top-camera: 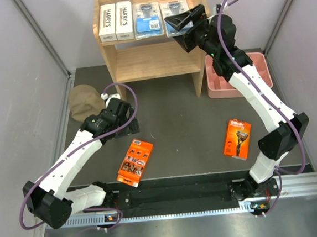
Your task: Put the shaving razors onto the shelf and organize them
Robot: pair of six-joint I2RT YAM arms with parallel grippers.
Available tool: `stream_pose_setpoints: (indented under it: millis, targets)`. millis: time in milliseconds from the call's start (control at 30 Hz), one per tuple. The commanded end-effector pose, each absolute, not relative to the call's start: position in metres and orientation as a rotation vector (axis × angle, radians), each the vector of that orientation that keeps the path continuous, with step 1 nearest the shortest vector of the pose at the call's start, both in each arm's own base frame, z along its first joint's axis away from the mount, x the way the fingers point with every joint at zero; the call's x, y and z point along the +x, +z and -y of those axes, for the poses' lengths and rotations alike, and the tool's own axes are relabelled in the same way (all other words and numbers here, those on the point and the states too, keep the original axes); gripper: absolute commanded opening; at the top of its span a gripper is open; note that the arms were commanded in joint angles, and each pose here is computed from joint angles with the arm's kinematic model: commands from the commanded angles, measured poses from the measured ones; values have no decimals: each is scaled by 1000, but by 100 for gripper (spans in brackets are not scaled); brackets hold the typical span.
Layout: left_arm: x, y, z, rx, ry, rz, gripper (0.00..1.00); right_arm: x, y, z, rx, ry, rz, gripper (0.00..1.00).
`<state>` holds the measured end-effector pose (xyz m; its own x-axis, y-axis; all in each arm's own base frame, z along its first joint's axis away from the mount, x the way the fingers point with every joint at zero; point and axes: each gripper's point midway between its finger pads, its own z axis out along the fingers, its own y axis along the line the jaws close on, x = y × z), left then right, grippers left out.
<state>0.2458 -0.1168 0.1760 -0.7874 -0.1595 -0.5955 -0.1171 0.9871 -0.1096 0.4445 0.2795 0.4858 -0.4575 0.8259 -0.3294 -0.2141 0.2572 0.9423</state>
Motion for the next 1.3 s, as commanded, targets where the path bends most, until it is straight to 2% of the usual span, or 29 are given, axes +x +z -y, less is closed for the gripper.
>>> stream_pose_setpoints:
  millis: [0,300,767,1267]
  targets:
    - [247,184,118,-191,-119,-2452,98,439,480,-278,562,1349,-1652,85]
    - [246,179,119,-187,-119,-2463,98,443,473,-279,548,1353,-1656,87]
    - [245,170,118,-185,-100,-2481,98,480,481,-299,568,1421,-1629,87]
    - [244,166,118,-193,-97,-2494,98,453,470,-291,558,1447,-1638,88]
